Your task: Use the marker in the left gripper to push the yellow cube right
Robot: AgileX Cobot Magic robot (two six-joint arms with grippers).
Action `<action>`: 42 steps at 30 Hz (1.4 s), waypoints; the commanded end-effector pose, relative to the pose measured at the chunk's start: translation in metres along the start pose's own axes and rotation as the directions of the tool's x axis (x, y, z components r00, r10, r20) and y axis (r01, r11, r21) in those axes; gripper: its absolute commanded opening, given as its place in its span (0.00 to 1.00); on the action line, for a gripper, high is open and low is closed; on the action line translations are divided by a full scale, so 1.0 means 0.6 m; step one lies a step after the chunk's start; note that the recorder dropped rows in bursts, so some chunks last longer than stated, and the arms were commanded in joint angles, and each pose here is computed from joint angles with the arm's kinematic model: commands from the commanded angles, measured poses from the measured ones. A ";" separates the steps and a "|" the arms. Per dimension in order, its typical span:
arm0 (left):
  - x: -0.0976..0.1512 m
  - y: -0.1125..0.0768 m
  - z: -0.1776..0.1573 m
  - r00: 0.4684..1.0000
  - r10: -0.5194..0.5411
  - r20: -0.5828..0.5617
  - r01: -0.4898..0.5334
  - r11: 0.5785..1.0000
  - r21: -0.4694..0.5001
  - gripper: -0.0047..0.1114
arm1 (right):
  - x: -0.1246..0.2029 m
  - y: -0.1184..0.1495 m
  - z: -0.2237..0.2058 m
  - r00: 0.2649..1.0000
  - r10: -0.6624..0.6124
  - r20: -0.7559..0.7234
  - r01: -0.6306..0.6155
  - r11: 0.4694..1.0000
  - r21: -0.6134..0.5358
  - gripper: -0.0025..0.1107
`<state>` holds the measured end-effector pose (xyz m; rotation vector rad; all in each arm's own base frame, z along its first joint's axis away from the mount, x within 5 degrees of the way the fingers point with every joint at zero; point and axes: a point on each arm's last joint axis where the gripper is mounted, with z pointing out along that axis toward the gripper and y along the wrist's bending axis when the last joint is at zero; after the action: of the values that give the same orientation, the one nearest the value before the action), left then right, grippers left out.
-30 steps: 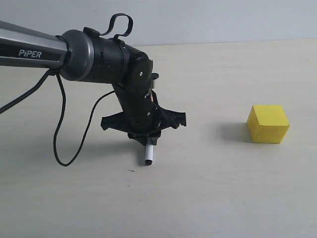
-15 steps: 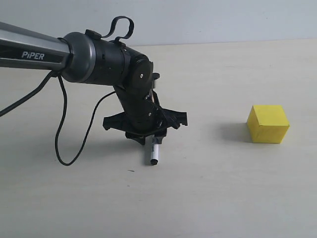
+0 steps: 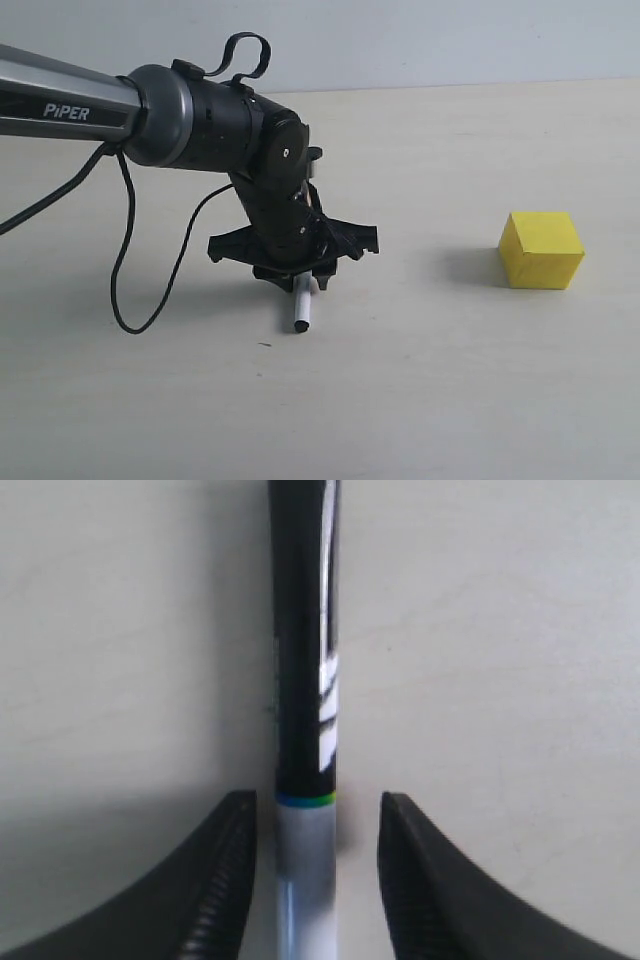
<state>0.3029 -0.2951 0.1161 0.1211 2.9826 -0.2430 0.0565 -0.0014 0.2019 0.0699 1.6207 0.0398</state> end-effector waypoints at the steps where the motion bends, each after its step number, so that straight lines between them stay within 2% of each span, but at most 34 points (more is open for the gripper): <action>1: -0.001 -0.001 -0.002 1.000 0.003 0.008 -0.003 1.000 0.008 0.39 | 0.001 0.000 0.000 1.000 -0.006 0.005 0.006 1.000 -0.001 0.02; 5: -0.006 -0.006 -0.014 1.000 0.006 0.019 -0.006 1.000 0.017 0.39 | 0.001 0.000 0.000 1.000 -0.004 0.005 0.004 1.000 -0.001 0.02; 11: -0.033 -0.021 -0.119 0.992 0.099 0.084 -0.100 0.995 0.005 0.38 | 0.001 0.000 0.000 1.000 -0.006 0.005 0.006 1.000 -0.001 0.02; 12: -0.038 -0.021 -0.141 0.987 0.115 0.114 -0.116 0.993 -0.003 0.35 | 0.001 0.000 0.000 1.000 -0.006 0.005 0.006 1.000 -0.001 0.02; 13: -0.041 -0.021 -0.167 0.976 0.148 0.161 -0.146 0.989 -0.024 0.24 | 0.001 0.000 0.000 1.000 -0.006 0.005 0.006 1.000 -0.001 0.02; 14: -0.035 -0.024 -0.200 0.954 0.197 0.226 -0.191 0.980 -0.047 0.05 | 0.001 0.000 0.000 1.000 -0.004 0.005 0.004 1.000 -0.001 0.02; 17: -0.014 -0.021 -0.242 0.900 0.249 0.356 -0.228 0.968 -0.102 0.04 | 0.001 0.000 0.000 1.000 -0.004 0.005 0.004 1.000 -0.001 0.02; 20: 0.028 -0.011 -0.265 0.837 0.279 0.470 -0.278 0.958 -0.075 0.04 | 0.001 0.000 0.000 1.000 -0.004 0.005 0.004 1.000 -0.001 0.02; 24: 0.101 0.019 -0.267 0.752 0.239 0.614 -0.364 0.928 0.084 0.04 | 0.001 0.000 0.000 1.000 -0.004 0.005 0.004 1.000 -0.001 0.02; 27: 0.160 0.049 -0.254 0.710 0.248 0.659 -0.489 0.847 0.208 0.04 | 0.001 0.000 0.000 1.000 -0.004 0.005 0.004 1.000 -0.001 0.02; 29: 0.185 0.070 -0.251 0.703 0.272 0.657 -0.522 0.825 0.217 0.04 | 0.001 0.000 0.000 1.000 -0.004 0.005 0.004 1.000 -0.001 0.02; 32: 0.208 0.095 -0.246 0.716 0.274 0.642 -0.513 0.831 0.218 0.04 | 0.001 0.000 0.000 1.000 -0.004 0.005 0.004 1.000 -0.001 0.02; 34: 0.217 0.104 -0.245 0.754 0.215 0.621 -0.459 0.848 0.264 0.04 | 0.001 0.000 0.000 1.000 -0.006 0.005 0.006 1.000 -0.001 0.02; 42: 0.220 0.108 -0.243 0.753 0.224 0.619 -0.464 0.848 0.257 0.04 | 0.001 0.000 0.000 1.000 -0.004 0.005 0.004 1.000 -0.001 0.02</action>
<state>0.1601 -0.1987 0.2264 0.5554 2.2198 -0.6819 0.0565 -0.0014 0.2019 0.0699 1.6207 0.0398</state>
